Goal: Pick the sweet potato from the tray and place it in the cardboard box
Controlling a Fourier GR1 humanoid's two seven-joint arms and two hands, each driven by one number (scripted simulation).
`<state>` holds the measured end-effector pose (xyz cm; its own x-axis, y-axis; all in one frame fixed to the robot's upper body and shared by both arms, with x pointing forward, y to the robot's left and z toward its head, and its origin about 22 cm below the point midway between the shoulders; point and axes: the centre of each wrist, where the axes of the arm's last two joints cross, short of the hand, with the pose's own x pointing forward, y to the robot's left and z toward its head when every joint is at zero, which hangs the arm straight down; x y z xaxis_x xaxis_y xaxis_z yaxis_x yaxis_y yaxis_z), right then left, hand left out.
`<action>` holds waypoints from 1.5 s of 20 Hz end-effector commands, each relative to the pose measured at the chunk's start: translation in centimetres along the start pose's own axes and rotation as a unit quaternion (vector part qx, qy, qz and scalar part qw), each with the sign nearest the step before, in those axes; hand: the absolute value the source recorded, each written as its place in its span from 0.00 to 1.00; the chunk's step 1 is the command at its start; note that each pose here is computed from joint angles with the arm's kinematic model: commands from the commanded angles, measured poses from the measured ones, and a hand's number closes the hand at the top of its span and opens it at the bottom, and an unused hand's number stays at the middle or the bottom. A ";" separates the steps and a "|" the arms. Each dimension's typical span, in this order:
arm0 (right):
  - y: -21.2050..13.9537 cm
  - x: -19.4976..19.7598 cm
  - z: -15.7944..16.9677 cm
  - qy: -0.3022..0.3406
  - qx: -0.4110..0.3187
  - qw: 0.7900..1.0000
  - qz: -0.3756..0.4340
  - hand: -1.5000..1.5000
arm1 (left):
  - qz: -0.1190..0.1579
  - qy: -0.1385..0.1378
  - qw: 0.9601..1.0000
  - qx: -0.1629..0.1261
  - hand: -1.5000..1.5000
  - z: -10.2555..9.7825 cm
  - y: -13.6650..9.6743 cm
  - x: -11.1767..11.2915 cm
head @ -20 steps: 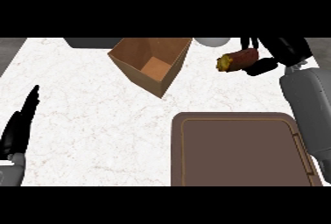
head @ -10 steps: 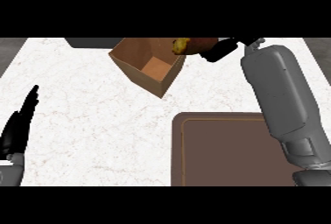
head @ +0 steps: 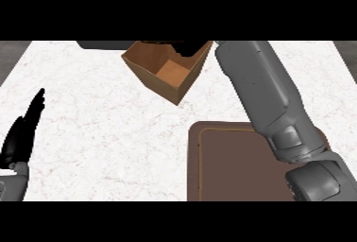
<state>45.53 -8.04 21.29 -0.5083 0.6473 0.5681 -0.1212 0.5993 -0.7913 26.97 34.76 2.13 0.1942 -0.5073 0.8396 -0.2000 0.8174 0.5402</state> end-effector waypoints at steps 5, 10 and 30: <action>3.1 1.2 -1.7 0.032 0.005 0.999 -0.010 1.00 | 0.003 -0.017 1.000 -0.018 0.50 -1.0 0.0 0.3; 4.0 1.8 -2.1 0.065 0.005 0.998 0.026 1.00 | -0.004 -0.025 0.999 -0.026 0.50 -1.0 -2.0 1.3; 5.2 -1.7 -0.7 0.071 -0.115 0.979 -0.154 0.00 | 0.002 -0.032 0.999 -0.028 0.50 -1.6 -1.9 1.4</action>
<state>46.18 -5.52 15.58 -0.3266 0.5595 0.7618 -0.0974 0.7818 -0.6159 29.63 32.66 2.71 0.1204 -0.5213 0.8448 -0.1439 0.8328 0.5345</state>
